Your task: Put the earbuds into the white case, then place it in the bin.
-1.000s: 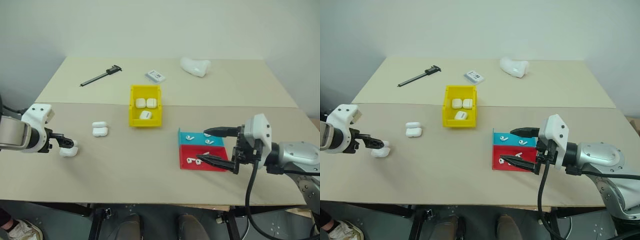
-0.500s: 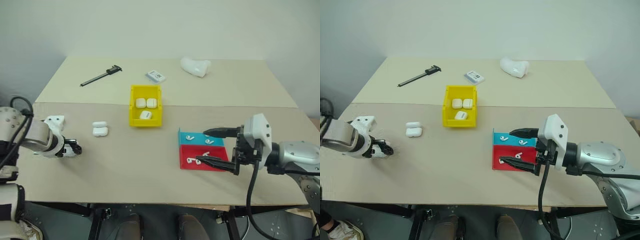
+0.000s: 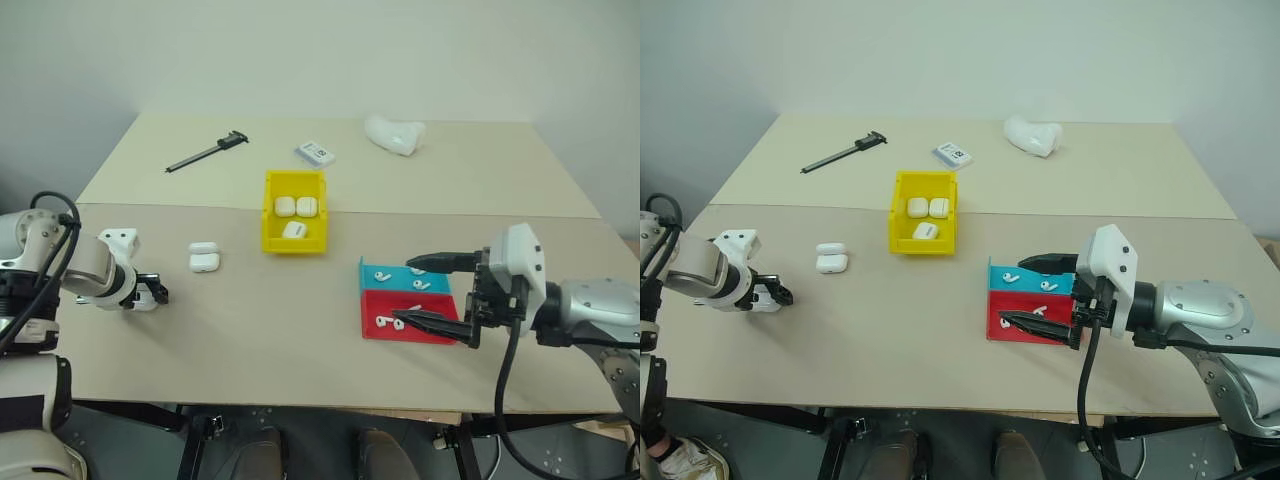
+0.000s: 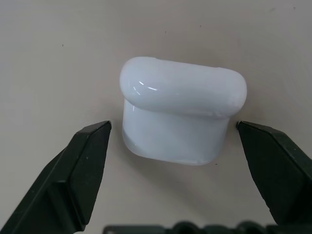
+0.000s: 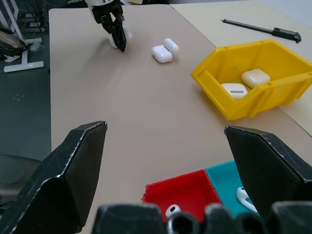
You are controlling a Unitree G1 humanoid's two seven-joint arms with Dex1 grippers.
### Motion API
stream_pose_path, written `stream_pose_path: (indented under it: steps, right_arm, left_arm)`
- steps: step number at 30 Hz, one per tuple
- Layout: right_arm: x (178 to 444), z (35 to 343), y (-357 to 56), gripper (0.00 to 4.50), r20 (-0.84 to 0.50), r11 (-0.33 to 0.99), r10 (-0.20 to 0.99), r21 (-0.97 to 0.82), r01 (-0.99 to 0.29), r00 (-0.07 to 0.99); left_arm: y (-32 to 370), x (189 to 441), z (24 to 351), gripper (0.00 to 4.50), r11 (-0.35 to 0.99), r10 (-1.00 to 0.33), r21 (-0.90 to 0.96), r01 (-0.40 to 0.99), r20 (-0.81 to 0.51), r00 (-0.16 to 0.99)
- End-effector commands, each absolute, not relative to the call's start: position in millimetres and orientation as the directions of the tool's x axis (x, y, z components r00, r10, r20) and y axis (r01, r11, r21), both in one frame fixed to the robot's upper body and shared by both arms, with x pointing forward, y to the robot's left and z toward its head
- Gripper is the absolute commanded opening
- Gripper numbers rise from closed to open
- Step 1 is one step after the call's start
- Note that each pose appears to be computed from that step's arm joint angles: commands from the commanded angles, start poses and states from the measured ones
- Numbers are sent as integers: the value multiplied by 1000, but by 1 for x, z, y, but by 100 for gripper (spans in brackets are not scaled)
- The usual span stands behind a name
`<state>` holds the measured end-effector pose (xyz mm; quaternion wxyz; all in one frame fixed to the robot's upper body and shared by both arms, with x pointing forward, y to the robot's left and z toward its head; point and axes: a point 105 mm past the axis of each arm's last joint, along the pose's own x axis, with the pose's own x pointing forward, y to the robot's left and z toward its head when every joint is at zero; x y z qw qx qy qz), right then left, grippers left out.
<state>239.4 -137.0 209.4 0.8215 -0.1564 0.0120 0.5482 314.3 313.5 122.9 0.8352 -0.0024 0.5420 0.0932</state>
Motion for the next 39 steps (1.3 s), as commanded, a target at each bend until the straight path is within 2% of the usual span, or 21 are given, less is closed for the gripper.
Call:
stream_pose_path:
  steps: [1, 6, 9, 11, 13, 15, 17, 20, 23, 25, 27, 28, 30, 33, 38, 39]
  right_arm:
    - [234, 219, -136, 450, -183, 336, 901, -284, -898, 395]
    - [237, 219, -135, 450, -180, 336, 900, -291, -896, 397]
    - [240, 220, -135, 450, -175, 342, 899, -292, -893, 402]
    - [241, 220, -135, 450, -172, 347, 897, -296, -890, 407]
    - [243, 220, -136, 450, -169, 353, 894, -302, -886, 414]
    - [244, 220, -137, 450, -164, 360, 892, -307, -881, 421]
    - [246, 221, -137, 450, -159, 367, 888, -315, -875, 430]
    - [249, 223, -137, 450, -145, 382, 884, -324, -866, 444]
    - [251, 225, -138, 450, -140, 390, 880, -333, -859, 454]
    - [249, 226, -140, 450, -155, 390, 874, -342, -855, 461]
    - [249, 226, -143, 450, -175, 392, 865, -351, -851, 470]
    - [250, 225, -145, 450, -197, 396, 854, -354, -847, 481]
    - [253, 220, -147, 450, -290, 380, 817, -376, -845, 498]
    - [256, 214, -148, 450, -406, 352, 768, -380, -855, 496]
    - [262, 204, -143, 450, -557, 313, 683, -362, -878, 473]
    - [262, 203, -141, 432, -576, 294, 676, -361, -885, 460]
  left_arm:
    - [319, 310, 122, 411, 980, 172, 117, -162, -906, 388]
    - [319, 308, 126, 276, 984, 160, 113, -137, -899, 408]
    - [317, 312, 138, 276, 985, 170, 130, -117, -865, 472]
    - [309, 315, 154, 276, 989, 144, 127, -70, -819, 555]
    - [296, 320, 176, 276, 994, 72, 108, 9, -717, 693]
    - [282, 326, 206, 276, 993, -19, 89, 74, -510, 860]
    - [267, 326, 230, 276, 983, -136, 72, 169, -333, 933]
    - [239, 323, 247, 276, 939, -308, 121, 321, -114, 944]
    - [205, 321, 255, 276, 831, -554, -31, 556, 56, 831]
    - [170, 320, 261, 276, 705, -700, -25, 709, 137, 701]
    - [146, 316, 267, 276, 606, -781, 16, 796, 203, 591]
    - [134, 313, 270, 276, 540, -824, 41, 841, 230, 518]
    - [105, 297, 273, 276, 332, -920, 132, 934, 264, 290]
    - [82, 281, 271, 276, 99, -965, 229, 968, 259, 37]
    - [64, 270, 266, 276, -91, -961, 319, 944, 222, -168]
    - [63, 269, 266, 276, -115, -956, 323, 940, 223, -193]
